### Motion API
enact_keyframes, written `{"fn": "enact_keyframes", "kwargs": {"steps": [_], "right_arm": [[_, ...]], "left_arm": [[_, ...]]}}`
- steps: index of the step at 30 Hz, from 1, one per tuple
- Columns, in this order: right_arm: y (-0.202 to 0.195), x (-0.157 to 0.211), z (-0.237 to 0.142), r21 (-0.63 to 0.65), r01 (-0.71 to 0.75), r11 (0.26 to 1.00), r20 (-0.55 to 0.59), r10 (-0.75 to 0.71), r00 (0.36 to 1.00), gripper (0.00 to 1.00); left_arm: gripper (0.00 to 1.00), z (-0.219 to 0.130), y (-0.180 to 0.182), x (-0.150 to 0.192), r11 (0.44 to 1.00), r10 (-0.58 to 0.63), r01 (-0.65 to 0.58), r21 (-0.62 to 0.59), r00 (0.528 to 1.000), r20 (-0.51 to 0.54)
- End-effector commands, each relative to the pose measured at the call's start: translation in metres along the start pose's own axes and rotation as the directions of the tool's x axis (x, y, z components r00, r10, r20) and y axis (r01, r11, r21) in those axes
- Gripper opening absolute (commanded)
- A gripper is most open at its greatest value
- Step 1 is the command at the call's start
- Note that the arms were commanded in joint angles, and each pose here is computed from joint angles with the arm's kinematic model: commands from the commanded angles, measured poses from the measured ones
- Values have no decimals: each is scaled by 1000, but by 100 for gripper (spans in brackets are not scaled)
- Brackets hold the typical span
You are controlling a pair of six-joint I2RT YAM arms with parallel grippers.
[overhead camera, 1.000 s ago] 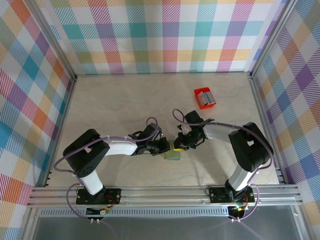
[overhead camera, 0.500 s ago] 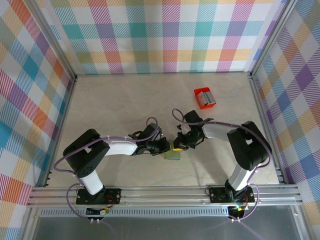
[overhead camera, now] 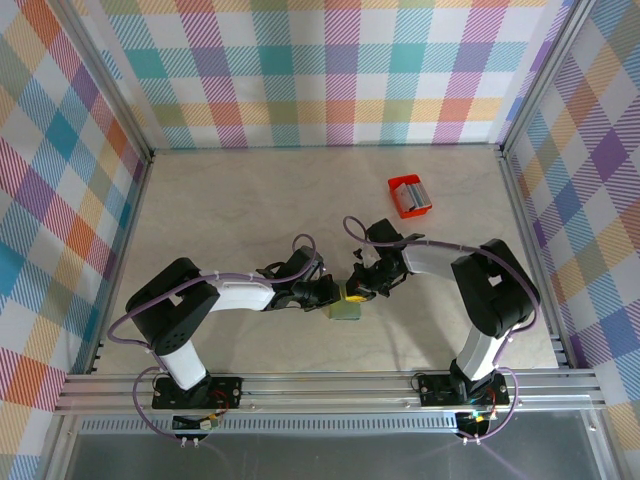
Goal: Put the credit cards into the card holder
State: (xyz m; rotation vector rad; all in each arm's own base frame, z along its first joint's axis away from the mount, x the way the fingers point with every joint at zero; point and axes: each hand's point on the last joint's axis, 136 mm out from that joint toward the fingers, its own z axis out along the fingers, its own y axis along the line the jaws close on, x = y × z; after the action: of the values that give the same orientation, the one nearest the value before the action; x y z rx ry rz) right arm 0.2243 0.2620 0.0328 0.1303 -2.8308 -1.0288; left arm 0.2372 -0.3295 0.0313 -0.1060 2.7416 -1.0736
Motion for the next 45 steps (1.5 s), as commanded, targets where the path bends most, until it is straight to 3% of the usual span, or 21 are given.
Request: {"fn": "enact_keyframes", "kwargs": {"steps": [1, 3, 6, 10, 13, 17, 19, 21, 24, 27, 29, 31, 32, 34, 37, 42, 45], "right_arm": [[-15, -1, -3, 88, -23, 996, 48, 19, 999, 8], [0, -4, -15, 55, -2, 999, 77, -2, 997, 21], [18, -8, -42, 35, 9, 999, 151, -14, 988, 34], [18, -16, -98, 45, -13, 999, 327, -3, 945, 42], [18, -20, -139, 60, 42, 997, 488, -66, 870, 50], [13, -20, -176, 134, 99, 986, 660, -163, 734, 65], [8, -20, -186, 165, 114, 980, 714, -198, 671, 78], [0, -20, -194, 194, 90, 977, 750, -207, 628, 84], [-5, -22, -201, 233, 98, 968, 781, -246, 573, 85], [-11, -27, -210, 286, 96, 953, 805, -293, 516, 88], [-19, -31, -217, 321, 70, 944, 814, -313, 489, 94], [-27, -37, -221, 341, 54, 938, 819, -325, 472, 100], [-32, -40, -223, 344, 39, 938, 822, -321, 471, 99], [-45, -48, -227, 350, 10, 937, 821, -312, 478, 99], [-67, -62, -237, 363, -51, 930, 830, -299, 471, 99], [-105, -84, -251, 458, -145, 877, 822, -356, 444, 99], [-117, -97, -251, 555, -137, 821, 778, -454, 433, 99]], "left_arm": [[10, -1, 21, 15, 997, 6, -10, -76, 999, -44], [10, -2, 21, 15, 997, 9, -13, -79, 999, -45], [11, -5, 19, 12, 996, 23, -26, -84, 999, -38], [11, -17, 6, 1, 995, 68, -68, -72, 998, 1], [14, -36, -9, -9, 992, 117, -115, -47, 992, 53], [29, -71, -29, -27, 979, 204, -200, -38, 965, 164], [44, -92, -32, -38, 974, 225, -219, -51, 948, 224], [57, -108, -30, -47, 973, 229, -222, -59, 938, 261], [71, -127, -20, -59, 974, 225, -207, -92, 928, 298], [76, -147, 3, -74, 972, 214, -163, -167, 908, 359], [82, -165, 11, -83, 958, 262, -182, -221, 867, 423], [94, -189, 19, -92, 936, 318, -185, -298, 807, 497], [98, -200, 26, -95, 924, 340, -173, -342, 782, 522], [100, -225, 44, -105, 883, 393, -133, -450, 734, 554], [100, -257, 84, -116, 799, 435, -32, -601, 720, 540], [100, -293, 130, -134, 720, 432, 124, -683, 691, 580], [100, -303, 146, -146, 657, 496, 167, -735, 638, 589]]}}
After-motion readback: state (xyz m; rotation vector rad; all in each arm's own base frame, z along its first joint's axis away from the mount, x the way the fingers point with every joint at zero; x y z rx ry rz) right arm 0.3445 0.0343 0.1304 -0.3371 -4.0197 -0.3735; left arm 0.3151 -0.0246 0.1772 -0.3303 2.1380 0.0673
